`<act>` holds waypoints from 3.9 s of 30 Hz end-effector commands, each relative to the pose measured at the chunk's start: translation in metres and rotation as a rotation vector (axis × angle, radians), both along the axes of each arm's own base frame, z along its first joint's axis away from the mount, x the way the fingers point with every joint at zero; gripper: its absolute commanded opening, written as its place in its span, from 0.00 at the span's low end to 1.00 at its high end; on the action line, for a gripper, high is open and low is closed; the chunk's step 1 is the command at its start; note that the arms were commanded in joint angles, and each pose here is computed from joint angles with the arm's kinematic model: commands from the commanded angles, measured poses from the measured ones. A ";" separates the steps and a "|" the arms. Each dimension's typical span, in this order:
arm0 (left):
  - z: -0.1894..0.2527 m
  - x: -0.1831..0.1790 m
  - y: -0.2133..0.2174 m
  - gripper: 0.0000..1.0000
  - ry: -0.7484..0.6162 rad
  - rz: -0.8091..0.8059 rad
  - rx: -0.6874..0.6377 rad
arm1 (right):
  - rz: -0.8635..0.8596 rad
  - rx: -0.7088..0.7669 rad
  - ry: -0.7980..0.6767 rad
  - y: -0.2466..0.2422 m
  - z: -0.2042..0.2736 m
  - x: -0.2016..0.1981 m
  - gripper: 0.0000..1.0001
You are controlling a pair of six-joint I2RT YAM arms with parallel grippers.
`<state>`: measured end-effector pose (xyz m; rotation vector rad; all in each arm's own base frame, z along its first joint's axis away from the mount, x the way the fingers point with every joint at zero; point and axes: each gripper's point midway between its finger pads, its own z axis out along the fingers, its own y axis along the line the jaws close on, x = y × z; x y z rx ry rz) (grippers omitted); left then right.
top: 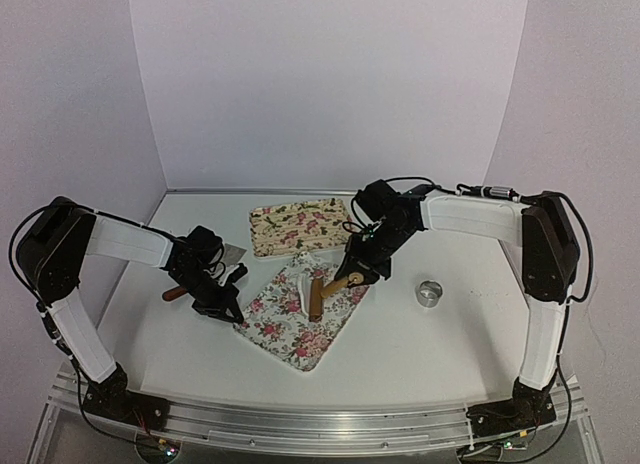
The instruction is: Roll out the dumpling wrappers from the dough
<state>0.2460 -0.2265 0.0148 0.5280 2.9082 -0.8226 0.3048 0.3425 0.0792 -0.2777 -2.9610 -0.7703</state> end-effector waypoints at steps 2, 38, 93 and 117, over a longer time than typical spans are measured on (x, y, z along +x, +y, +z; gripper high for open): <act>0.007 0.006 0.025 0.00 -0.005 0.089 0.063 | -0.017 -0.837 0.265 -0.176 -0.090 -0.066 0.00; 0.031 -0.018 -0.022 0.00 0.059 -0.148 -0.135 | 0.475 -0.249 -0.286 -0.005 0.086 -0.035 0.00; 0.010 -0.024 -0.030 0.00 0.096 -0.153 -0.048 | 1.155 -0.863 -0.380 0.038 -0.024 -0.063 0.00; 0.012 -0.014 -0.030 0.00 0.045 -0.133 -0.036 | 0.813 -0.843 -0.446 0.026 0.008 -0.030 0.00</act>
